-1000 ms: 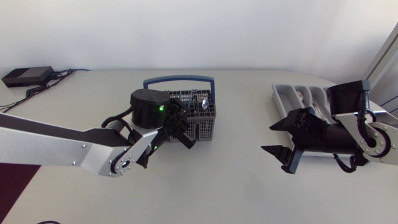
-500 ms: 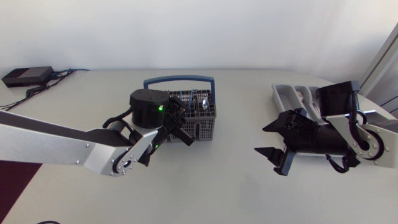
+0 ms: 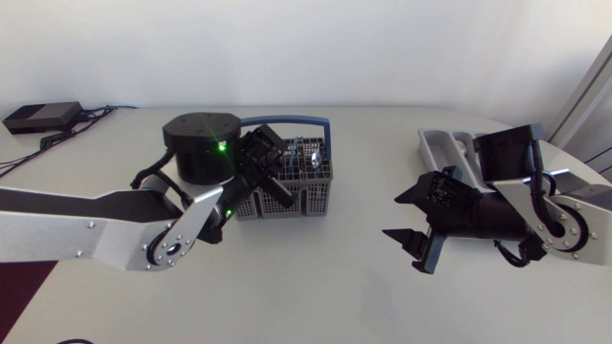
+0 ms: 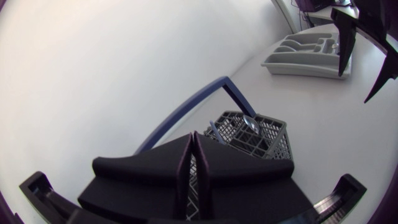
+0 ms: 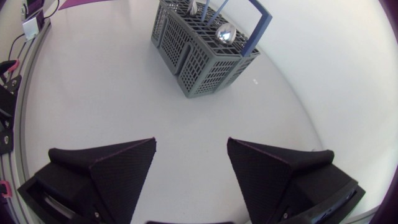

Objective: Transfer all utensils from the basket to the drawer tray.

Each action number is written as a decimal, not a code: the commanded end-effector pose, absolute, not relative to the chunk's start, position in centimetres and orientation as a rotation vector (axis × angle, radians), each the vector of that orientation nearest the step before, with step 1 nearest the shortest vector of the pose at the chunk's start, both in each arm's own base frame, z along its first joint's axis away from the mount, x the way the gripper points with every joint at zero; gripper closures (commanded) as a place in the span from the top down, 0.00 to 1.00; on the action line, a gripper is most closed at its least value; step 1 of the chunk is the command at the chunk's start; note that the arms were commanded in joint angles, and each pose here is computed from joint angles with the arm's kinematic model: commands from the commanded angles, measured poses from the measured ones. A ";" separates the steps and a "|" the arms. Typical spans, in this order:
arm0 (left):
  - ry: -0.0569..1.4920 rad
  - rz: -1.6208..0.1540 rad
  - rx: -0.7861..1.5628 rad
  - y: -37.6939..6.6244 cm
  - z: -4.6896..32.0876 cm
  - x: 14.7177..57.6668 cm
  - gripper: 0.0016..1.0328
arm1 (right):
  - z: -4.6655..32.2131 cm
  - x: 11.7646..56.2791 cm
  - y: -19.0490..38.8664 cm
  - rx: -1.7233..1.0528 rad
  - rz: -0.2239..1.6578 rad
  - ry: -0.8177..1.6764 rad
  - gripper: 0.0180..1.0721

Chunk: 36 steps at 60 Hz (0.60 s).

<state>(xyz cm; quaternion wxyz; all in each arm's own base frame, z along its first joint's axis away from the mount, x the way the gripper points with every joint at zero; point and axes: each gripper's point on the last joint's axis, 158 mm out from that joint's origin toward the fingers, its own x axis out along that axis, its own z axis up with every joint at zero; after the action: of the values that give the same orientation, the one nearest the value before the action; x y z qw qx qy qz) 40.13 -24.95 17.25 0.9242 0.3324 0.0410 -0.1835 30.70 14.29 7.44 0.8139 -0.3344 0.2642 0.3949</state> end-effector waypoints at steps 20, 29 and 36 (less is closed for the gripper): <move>-0.081 -0.329 0.606 -23.8 25.9 36.8 0.03 | 10.2 30.1 17.0 -0.650 0.835 0.515 0.79; -0.024 -0.387 0.521 -24.8 26.8 35.2 0.03 | 12.3 29.9 18.5 -0.613 0.832 0.472 0.79; 0.052 -0.445 0.430 -25.8 27.3 34.5 0.03 | 14.2 29.5 19.8 -0.591 0.828 0.420 0.79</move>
<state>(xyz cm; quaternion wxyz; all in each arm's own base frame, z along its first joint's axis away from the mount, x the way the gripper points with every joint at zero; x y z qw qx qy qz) 34.83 -25.05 24.07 0.9378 0.2739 0.0341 -0.2105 29.38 18.81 11.93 0.8382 -0.3004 0.2213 0.3976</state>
